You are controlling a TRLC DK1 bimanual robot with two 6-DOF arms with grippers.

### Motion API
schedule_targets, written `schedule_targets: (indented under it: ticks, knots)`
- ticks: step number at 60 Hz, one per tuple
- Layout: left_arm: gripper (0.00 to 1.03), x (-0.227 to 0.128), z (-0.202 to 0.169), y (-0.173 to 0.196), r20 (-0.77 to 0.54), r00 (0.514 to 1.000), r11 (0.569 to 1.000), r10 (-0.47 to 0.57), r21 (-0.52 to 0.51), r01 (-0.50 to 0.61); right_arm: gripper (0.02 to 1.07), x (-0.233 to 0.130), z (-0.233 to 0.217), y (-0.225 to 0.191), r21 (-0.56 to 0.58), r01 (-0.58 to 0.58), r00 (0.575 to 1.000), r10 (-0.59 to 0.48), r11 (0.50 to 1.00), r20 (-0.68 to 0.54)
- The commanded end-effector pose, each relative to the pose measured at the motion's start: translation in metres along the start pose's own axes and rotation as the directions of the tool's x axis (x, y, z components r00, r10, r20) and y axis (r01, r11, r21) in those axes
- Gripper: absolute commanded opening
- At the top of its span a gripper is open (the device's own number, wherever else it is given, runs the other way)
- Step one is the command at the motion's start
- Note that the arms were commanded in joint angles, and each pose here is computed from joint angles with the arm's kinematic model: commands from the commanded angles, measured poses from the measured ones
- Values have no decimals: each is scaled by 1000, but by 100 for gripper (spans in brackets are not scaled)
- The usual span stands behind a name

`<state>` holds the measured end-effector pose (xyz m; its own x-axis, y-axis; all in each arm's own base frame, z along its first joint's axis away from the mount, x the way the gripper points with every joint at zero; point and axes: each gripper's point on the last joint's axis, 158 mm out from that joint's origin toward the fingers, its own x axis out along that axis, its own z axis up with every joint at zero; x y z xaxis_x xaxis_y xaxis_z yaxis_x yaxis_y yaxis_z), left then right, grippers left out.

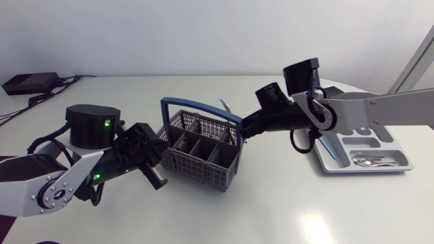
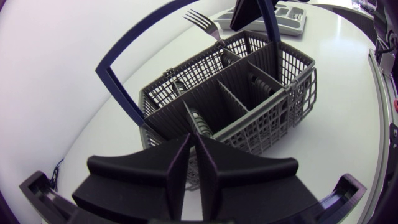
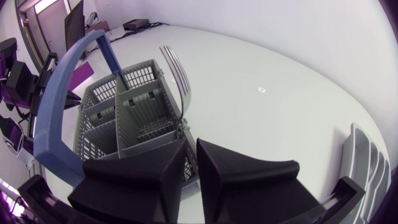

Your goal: Unload the cutlery basket into the drawer organizer.

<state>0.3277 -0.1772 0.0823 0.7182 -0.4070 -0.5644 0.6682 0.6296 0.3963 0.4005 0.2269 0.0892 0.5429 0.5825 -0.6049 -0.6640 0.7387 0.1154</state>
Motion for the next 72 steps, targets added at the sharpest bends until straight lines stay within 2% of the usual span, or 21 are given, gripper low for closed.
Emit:
schedule_targets:
  ticks: [1, 23, 52, 72]
  knots:
    - [12, 4, -14, -10, -34, 999, 1000, -21, -11, 21, 35, -1, 5, 4, 1, 4, 1000, -4, 1000, 16]
    - [12, 6, -14, -12, -37, 999, 1000, -26, -9, 25, 37, 4, 14, 9, -48, -1, 1000, 2, 999, 13]
    - [12, 8, -15, -11, -42, 999, 1000, -26, -8, 25, 37, 22, 17, 6, -48, -117, 993, 117, 992, 4]
    - [12, 13, -16, -12, -55, 998, 999, -32, -4, 32, 37, 19, 31, -6, -46, -159, 987, 160, 986, 23]
